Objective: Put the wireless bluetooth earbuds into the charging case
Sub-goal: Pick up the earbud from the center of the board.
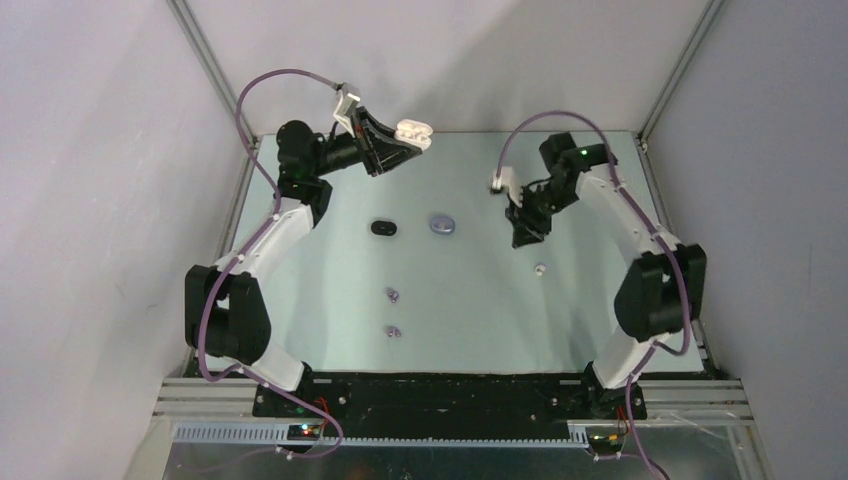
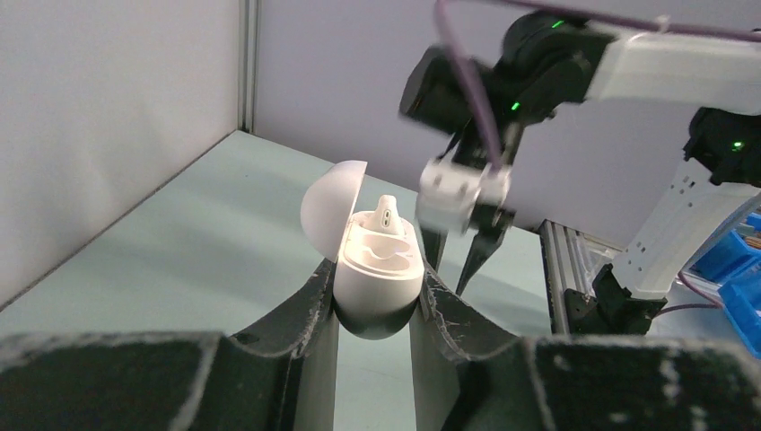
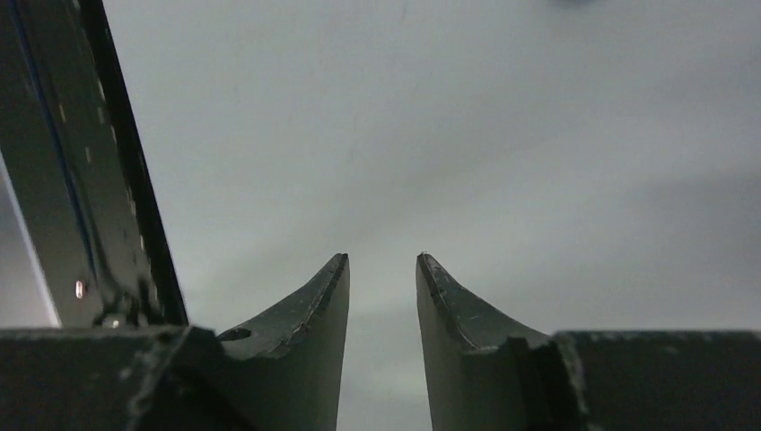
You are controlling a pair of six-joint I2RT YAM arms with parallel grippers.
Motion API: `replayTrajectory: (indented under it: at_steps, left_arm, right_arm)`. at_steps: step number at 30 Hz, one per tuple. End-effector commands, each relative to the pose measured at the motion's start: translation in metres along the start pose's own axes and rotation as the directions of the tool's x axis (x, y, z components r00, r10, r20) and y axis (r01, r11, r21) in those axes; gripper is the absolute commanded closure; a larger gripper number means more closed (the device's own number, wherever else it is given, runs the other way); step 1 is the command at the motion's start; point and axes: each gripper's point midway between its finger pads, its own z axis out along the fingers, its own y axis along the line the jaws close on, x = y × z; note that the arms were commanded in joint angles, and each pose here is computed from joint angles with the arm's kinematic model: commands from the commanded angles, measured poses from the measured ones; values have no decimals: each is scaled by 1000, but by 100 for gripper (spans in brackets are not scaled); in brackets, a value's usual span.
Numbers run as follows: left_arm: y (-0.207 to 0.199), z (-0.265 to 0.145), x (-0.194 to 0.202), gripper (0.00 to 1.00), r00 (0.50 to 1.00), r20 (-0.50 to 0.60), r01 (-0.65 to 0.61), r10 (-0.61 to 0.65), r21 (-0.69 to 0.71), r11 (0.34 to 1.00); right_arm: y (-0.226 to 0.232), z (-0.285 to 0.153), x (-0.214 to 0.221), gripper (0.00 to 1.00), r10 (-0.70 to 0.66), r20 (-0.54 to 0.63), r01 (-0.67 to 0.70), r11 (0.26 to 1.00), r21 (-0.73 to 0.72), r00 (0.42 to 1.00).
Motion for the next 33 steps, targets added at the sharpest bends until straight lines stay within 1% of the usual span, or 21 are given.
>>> replayTrajectory:
  at_steps: [1,4,5,7,8,9,11,15,19,23,28,33]
  left_arm:
    - [-8,-2,-14,100,999,23,-32,32,-5,999]
    - [-8,-3,-14,100,999,21,-35,35,-8,999]
    - [-8,-4,-14,100,999,20,-35,35,-9,999]
    - [-7,-4,-14,100,999,19,-33,33,-11,999]
    - [-7,-5,-14,100,999,19,-32,32,-14,999]
    - [-7,-5,-14,100,999,19,-33,33,-15,999]
    - [-7,-6,-13,100,999,18,-30,30,-17,999]
    - [-8,-8,-13,100,999,18,-31,31,-23,999]
    - [-9,-10,-12,100,999,12,-34,34,-32,999]
    - [-9,-11,-11,100,999,5,-38,38,-37,999]
    - [-8,-11,-10,100,999,5,-34,34,-44,998]
    - [-7,-11,-10,100,999,6,-33,33,-51,998]
  right_arm:
    - [15,-2,87,65,-105,-349,52,986,-158,931]
    - [2,8,104,67,-181,-410,115,977,-180,894]
    - [-2,11,111,68,-226,-443,147,967,-206,868]
    - [-10,17,117,69,-300,-465,209,948,-239,833]
    - [-14,21,120,69,-325,-471,228,940,-252,820]
    - [-19,23,122,69,-373,-481,269,924,-274,793]
    - [-26,30,127,70,-432,-500,307,898,-314,750]
    - [-35,44,137,70,-507,-500,343,856,-386,702]
    - [-43,58,145,70,-551,-496,366,828,-425,671]
    - [-46,65,148,72,-588,-476,391,801,-452,654]
    - [-45,70,155,75,-628,-448,423,770,-477,637]
    - [-40,73,166,75,-638,-439,421,759,-496,633]
